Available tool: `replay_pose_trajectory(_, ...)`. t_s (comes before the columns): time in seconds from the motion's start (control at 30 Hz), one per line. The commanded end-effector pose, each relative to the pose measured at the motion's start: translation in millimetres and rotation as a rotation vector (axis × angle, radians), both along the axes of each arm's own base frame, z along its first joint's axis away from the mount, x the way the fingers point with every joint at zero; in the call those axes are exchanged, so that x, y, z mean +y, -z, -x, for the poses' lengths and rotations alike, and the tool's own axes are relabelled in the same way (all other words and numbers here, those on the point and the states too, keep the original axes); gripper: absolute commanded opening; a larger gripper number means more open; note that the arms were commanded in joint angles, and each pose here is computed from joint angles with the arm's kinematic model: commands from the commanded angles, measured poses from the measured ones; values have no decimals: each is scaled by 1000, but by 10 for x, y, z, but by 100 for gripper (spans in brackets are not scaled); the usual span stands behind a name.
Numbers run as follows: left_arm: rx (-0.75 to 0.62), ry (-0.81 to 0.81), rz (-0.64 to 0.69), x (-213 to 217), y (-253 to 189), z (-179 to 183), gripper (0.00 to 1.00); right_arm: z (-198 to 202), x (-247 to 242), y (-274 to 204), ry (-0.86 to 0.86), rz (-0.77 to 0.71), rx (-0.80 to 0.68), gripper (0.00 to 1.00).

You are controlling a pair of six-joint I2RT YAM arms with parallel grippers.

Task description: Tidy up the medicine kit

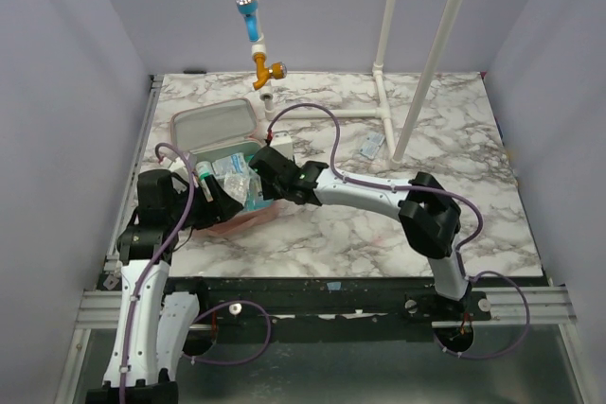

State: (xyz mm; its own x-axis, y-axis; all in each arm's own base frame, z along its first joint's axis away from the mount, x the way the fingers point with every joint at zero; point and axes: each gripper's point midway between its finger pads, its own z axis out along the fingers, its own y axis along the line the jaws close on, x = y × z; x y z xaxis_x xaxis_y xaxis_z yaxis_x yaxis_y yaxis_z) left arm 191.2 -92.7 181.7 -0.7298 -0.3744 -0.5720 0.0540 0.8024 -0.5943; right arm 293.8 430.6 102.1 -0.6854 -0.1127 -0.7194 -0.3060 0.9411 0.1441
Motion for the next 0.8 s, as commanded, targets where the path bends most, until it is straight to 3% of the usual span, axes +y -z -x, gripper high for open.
replay_pose_trajectory(0.0, -22, 60, 6, -101, -2, 28, 70, 27, -15, 227, -40, 28, 60, 46)
replay_pose_trajectory(0.1, -26, 55, 4, -95, -2, 25, 70, 60, -19, 316, -69, 40, 77, 37)
replay_pose_trajectory(0.27, -27, 84, 1, -150, -3, 58, 70, 128, -148, 378, -148, 114, 70, 1)
replay_pose_trajectory(0.77, -31, 125, 10, -228, -13, 107, 71, 169, -1333, 215, -338, 446, -121, 1)
